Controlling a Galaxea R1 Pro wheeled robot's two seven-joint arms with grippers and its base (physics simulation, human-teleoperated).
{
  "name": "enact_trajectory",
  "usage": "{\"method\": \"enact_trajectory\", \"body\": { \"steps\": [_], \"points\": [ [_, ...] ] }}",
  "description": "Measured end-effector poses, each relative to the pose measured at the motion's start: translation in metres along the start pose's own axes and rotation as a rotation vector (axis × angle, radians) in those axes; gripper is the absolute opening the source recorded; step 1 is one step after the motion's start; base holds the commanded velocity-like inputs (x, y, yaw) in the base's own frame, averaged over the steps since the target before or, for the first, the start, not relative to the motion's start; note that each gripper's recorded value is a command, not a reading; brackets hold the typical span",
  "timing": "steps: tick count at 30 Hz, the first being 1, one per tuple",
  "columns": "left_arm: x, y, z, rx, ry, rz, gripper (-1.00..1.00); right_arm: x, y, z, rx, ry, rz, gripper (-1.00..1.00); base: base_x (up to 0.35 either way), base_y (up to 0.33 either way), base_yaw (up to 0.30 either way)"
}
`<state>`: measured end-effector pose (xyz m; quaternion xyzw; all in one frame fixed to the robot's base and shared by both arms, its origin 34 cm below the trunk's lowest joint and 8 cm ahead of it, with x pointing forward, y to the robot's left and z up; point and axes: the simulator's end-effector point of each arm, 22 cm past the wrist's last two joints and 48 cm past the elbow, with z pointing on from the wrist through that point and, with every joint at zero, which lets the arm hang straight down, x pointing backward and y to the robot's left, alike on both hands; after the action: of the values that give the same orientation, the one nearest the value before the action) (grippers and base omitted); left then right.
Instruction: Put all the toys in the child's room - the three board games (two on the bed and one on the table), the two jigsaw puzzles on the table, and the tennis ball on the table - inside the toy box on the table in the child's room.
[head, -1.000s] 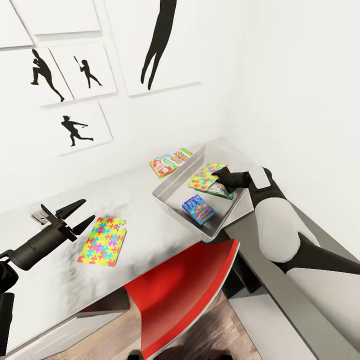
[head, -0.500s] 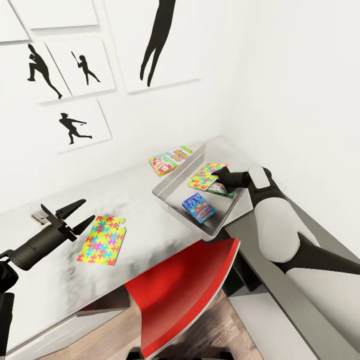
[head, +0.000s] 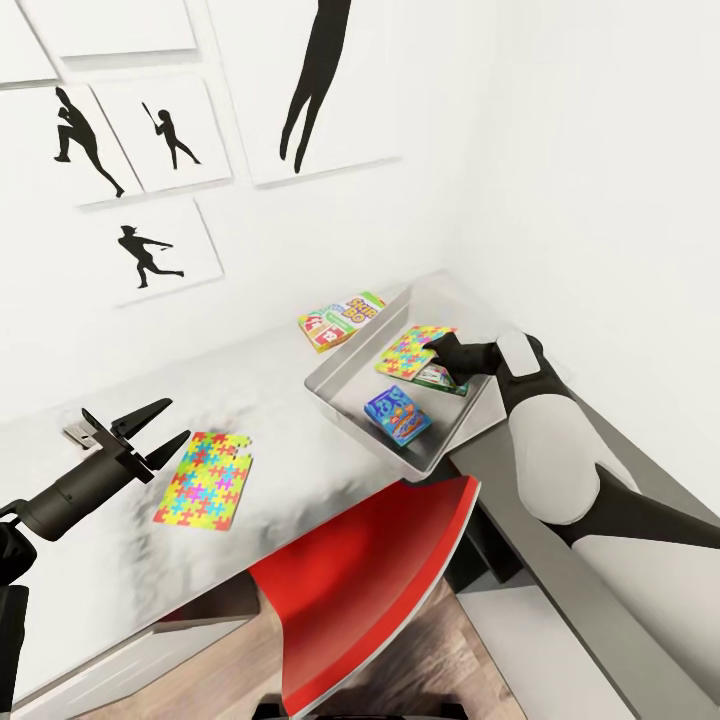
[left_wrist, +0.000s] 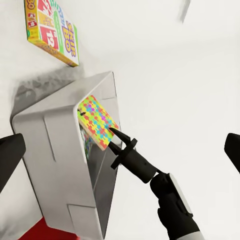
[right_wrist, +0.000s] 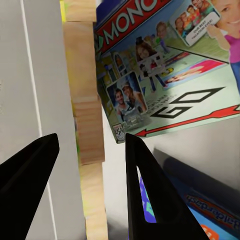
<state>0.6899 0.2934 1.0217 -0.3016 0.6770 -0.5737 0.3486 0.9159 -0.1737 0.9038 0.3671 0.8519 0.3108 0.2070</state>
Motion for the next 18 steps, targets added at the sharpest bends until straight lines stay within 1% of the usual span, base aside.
{"method": "enact_trajectory", "body": {
  "steps": [9,10,18],
  "points": [
    [0.0,-0.0002,-0.0001,0.001,0.0,0.0,1.0,0.0003,0.0003,0.0002,-0.001,0.001,0.001,-1.0,0.0,0.0,0.0],
    [-0.0001,-0.0002,-0.0001,0.001,0.0,0.0,1.0,0.0004,0.0004,0.0002,-0.001,0.001,0.001,1.0,0.0,0.0,0.0],
    [-0.0002,-0.0003,-0.0002,0.001,0.0,0.0,1.0,0.0004,0.0002,0.0002,0.0,0.001,0.0,1.0,0.0,0.0,0.0]
  ]
}}
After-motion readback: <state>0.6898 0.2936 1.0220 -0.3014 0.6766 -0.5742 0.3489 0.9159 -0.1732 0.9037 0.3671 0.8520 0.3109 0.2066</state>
